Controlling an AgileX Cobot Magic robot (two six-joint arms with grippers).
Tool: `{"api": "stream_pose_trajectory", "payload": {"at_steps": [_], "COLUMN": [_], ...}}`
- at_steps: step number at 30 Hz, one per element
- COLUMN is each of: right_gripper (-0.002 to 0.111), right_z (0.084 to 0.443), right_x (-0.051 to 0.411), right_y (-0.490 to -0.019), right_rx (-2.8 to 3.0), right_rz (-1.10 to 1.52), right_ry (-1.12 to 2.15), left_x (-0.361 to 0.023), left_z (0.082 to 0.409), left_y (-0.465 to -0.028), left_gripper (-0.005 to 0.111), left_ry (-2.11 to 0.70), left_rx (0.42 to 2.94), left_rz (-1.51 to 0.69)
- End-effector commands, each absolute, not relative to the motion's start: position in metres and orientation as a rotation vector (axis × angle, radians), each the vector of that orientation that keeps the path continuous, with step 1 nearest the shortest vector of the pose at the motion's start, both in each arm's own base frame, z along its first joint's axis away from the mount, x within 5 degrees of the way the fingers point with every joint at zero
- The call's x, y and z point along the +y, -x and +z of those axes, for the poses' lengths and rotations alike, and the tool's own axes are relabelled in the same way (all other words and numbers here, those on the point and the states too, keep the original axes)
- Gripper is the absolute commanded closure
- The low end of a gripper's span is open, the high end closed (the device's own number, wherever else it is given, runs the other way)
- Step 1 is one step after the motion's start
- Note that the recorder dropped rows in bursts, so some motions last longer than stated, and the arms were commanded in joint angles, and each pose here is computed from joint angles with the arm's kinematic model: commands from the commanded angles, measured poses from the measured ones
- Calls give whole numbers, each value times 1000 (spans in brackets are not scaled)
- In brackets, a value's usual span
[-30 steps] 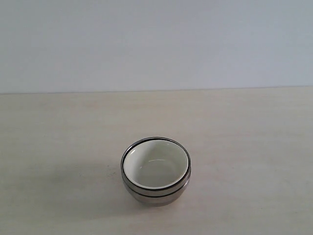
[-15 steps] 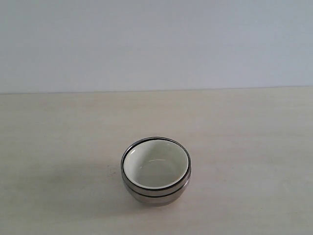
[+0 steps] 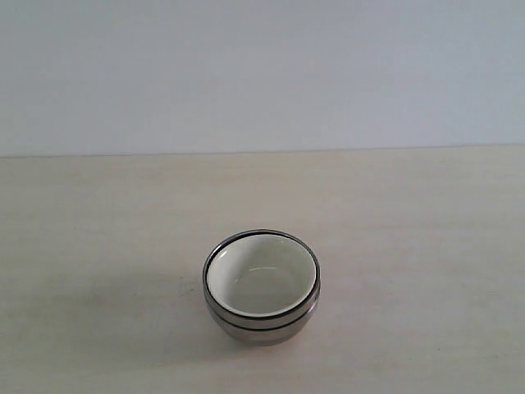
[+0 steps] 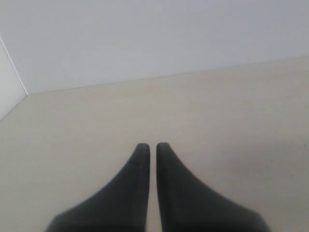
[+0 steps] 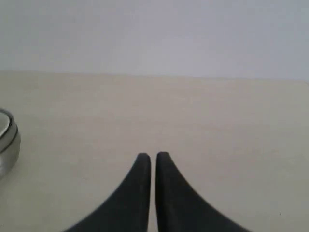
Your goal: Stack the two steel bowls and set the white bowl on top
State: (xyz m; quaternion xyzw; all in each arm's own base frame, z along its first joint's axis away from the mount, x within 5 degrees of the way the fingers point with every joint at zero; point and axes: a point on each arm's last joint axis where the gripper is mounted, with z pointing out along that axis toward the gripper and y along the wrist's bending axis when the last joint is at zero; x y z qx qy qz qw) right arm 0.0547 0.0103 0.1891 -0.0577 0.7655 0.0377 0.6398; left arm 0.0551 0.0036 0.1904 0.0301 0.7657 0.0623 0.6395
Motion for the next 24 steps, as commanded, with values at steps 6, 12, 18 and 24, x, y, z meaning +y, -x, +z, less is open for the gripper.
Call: {"api": "stream_pose_trajectory", "payload": {"at_steps": [6,12,18,24], "right_gripper": [108,108,108,108], "right_z": [181,181,181,181], "right_x": [13,13,13,13], "right_y": [-52,-52,-52,-52], "right_rx": [1837,1837,1839,1843], "right_rz": [113,113,119,134], "right_ry": [154,154,150,130], "left_x": [4,4,4,4], "left_z": [190,190,190,190], "left_y": [-55,-55,-55,-55], "left_gripper": [103,103,103,103], "left_ry": [-53,-53,-53,-53], "left_rx": [1739,1739,1739,1739], "left_rz": [131,131,131,131]}}
